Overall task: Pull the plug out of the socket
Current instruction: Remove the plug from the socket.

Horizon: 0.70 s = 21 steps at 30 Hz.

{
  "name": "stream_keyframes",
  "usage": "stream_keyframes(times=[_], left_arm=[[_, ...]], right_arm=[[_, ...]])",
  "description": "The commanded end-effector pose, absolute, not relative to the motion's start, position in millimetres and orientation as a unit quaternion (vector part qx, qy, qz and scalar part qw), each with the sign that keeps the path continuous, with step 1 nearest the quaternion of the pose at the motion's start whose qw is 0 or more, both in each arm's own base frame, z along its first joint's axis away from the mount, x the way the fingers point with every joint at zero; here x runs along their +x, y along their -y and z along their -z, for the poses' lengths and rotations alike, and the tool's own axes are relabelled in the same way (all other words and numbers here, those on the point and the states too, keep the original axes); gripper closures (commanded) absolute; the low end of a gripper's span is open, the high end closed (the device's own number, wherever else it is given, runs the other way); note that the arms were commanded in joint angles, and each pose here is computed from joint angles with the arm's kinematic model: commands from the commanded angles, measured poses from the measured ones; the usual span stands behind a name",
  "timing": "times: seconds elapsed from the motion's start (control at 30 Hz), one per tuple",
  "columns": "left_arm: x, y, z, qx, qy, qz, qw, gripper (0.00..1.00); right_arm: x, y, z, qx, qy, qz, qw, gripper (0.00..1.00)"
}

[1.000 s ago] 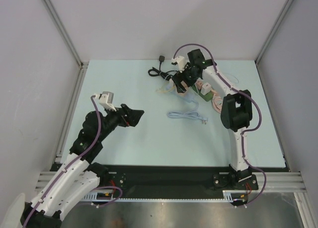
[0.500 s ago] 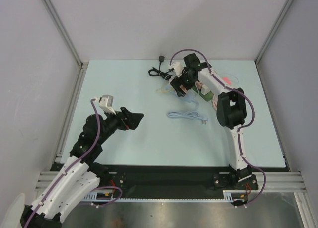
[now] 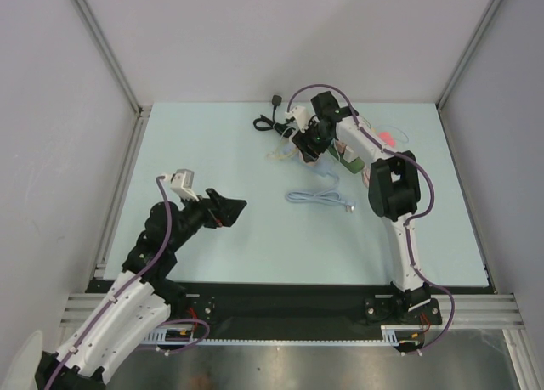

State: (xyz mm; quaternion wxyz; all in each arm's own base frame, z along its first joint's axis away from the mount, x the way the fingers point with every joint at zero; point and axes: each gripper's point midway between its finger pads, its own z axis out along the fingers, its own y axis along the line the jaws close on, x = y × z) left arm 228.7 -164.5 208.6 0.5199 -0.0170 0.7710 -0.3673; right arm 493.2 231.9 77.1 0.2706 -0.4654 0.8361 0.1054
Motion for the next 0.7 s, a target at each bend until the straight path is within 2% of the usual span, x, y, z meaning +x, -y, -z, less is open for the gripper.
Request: stream_keyframes(times=[0.0,0.13,0.3,0.47,0.67], left_arm=[[230,171,-215,-0.032,-0.756,0.4,0.516,0.0],[234,177,-215,-0.04,-0.75,0.417,0.512,0.01],[248,182,-199,-0.072,-0.759,0.426,0.487,0.01],[261,193,-176,-0.096,-0.772,0.447,0.441,0.01],[271,207,-173,-0.086,-0.765,0.477,0.424,0.01]], right_arm=[[480,-255,-119,-0.464,-0.816,-0.164,0.303,1.0],[449,-269,-165,-0.455,-0.796,-0.242,0.317,1.0],[400,-282,-172,-0.448,-0.779,-0.312,0.307,1.0],[367,-282,-187,-0.46,-0.761,-0.334,0.312,1.0],[336,-278,-163,-0.492,-0.76,-0.321,0.278,1.0]])
